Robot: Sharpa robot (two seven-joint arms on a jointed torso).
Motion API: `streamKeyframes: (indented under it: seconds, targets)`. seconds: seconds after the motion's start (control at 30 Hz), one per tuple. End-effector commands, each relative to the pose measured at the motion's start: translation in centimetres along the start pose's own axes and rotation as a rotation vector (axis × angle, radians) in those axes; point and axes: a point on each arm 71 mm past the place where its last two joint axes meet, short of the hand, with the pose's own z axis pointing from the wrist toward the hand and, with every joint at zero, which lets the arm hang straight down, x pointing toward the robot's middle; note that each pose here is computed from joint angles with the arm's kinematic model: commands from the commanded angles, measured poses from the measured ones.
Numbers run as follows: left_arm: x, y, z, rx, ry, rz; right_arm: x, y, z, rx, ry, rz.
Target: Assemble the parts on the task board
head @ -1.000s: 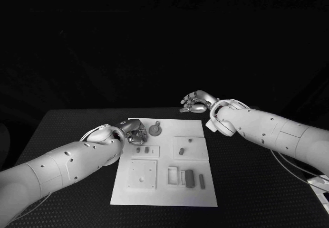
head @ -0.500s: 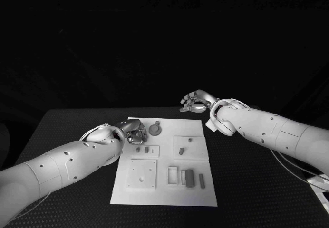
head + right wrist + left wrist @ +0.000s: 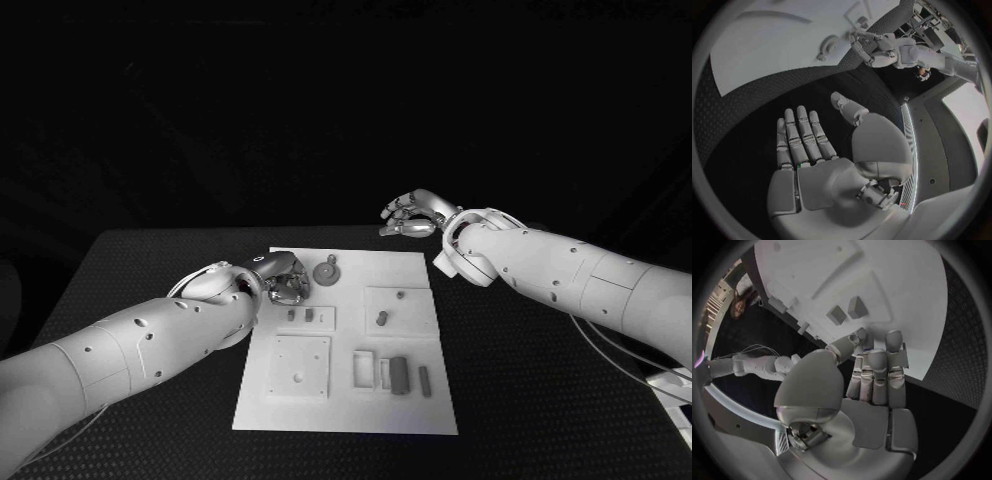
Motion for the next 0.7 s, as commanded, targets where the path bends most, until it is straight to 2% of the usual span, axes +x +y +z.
streamKeyframes:
  seconds: [0.03,0.2,0.53,0.7]
  targets:
    - [0.62,-0.27,-0.02,0.016,0.029,-0.023,0.1,0.1,0.0,-0.008,0.007,0.001]
    - [0.56,0.13,-0.07,-0.008,0.029,-0.049,0.0,0.0,0.0,-0.008,0.005,0.0]
    - [0.46,0.37,-0.13,-0.016,0.022,-0.052,0.0,0.0,0.0,-0.008,0.005,0.0]
    - [0.24,0.99,-0.29,-0.033,0.009,-0.056,0.0,0.0,0.0,-0.006,0.004,-0.001]
